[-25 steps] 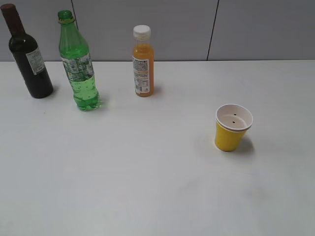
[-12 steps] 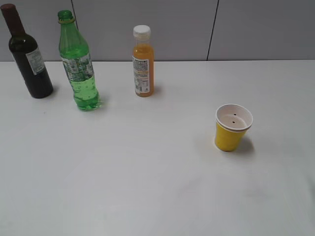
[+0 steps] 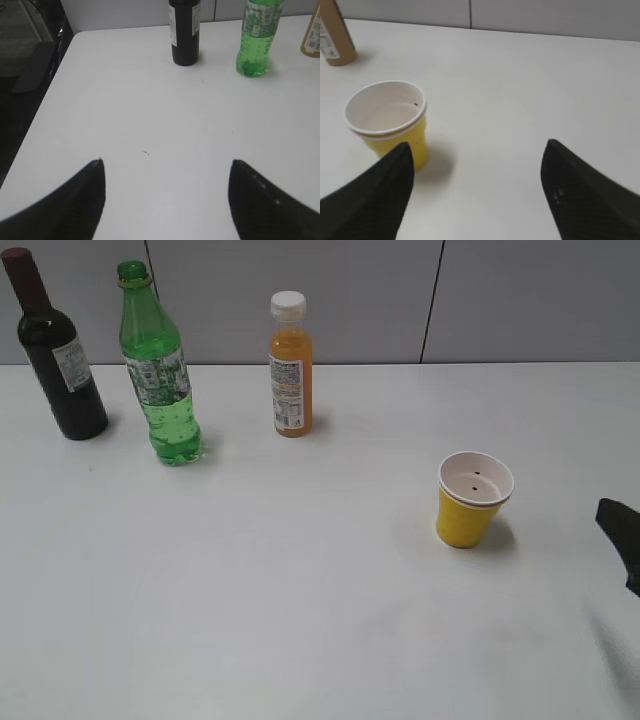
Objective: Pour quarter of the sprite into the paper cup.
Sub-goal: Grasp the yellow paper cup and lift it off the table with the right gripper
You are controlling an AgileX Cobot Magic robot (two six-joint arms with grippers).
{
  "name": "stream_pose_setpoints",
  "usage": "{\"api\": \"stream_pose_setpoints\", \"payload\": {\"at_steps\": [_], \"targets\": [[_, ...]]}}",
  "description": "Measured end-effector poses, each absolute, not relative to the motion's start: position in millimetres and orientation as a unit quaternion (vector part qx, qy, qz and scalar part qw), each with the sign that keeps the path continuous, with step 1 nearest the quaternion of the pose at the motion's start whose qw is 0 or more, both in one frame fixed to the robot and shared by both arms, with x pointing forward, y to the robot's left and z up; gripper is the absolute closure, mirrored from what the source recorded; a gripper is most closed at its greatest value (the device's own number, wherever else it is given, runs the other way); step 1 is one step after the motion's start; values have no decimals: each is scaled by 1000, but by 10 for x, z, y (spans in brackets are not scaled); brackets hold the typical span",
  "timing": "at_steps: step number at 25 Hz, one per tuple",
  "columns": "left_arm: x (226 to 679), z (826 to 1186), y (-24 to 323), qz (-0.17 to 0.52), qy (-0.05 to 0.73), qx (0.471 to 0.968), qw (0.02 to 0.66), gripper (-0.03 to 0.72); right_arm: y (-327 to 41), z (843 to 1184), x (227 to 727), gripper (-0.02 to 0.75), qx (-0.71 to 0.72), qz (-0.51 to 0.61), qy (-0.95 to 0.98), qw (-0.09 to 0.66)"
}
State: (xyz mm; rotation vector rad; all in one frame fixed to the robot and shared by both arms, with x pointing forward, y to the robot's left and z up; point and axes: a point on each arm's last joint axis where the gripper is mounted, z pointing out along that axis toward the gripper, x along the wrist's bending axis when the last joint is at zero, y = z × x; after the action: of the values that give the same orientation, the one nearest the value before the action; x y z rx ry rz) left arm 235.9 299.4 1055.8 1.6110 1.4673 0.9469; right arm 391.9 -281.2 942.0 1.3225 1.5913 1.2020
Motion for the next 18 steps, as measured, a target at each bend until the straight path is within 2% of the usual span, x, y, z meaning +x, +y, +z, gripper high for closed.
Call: {"api": "stream_pose_setpoints", "payload": {"at_steps": [6, 11, 18], "targets": [[2359, 10558, 2994, 370, 573, 629, 374, 106, -2716, 9280, 3980, 143, 493, 487, 645, 322], [2359, 10558, 2994, 370, 573, 629, 374, 106, -2652, 9200, 4013, 72, 478, 506, 655, 294], [2359, 10558, 2994, 370, 573, 629, 374, 106, -2619, 9085, 4082, 58, 462, 515, 664, 285]]}}
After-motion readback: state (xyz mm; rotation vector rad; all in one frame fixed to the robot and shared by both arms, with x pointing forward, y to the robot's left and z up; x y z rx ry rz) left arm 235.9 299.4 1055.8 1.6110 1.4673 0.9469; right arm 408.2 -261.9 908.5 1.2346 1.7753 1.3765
